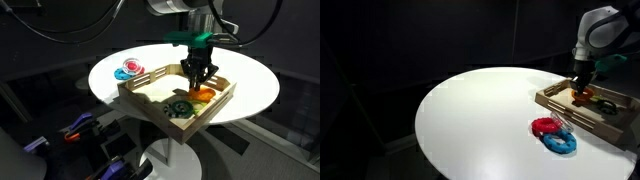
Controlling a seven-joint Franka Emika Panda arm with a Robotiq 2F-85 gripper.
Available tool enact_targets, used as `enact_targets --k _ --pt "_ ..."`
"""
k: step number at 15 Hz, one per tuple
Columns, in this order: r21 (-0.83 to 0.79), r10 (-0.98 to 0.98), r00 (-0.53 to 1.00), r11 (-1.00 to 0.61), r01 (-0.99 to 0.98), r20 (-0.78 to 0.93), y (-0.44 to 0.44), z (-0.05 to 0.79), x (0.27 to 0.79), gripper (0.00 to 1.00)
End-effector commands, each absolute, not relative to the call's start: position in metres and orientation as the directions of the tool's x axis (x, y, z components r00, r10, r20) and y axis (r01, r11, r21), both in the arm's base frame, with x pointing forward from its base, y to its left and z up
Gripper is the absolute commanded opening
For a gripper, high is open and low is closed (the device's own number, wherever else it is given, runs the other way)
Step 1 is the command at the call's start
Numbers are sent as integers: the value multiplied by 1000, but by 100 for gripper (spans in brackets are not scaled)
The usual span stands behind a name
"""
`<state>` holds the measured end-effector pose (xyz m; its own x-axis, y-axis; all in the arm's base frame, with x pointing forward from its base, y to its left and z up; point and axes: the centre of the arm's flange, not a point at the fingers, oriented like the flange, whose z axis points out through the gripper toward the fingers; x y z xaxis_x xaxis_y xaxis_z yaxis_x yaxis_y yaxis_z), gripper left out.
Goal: Remove the orange ring from the crate and put it on the pile of rings on the left
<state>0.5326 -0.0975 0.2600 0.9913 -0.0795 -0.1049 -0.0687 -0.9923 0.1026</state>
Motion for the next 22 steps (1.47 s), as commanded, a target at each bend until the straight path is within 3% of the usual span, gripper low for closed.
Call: enact_targets --k 1,12,22 --pt "95 -67 992 -994 -57 -108 -88 289 532 6" --pt "34 47 994 -998 51 -101 -22 343 521 7" --pt "21 186 971 -981 191 -151 61 338 513 7"
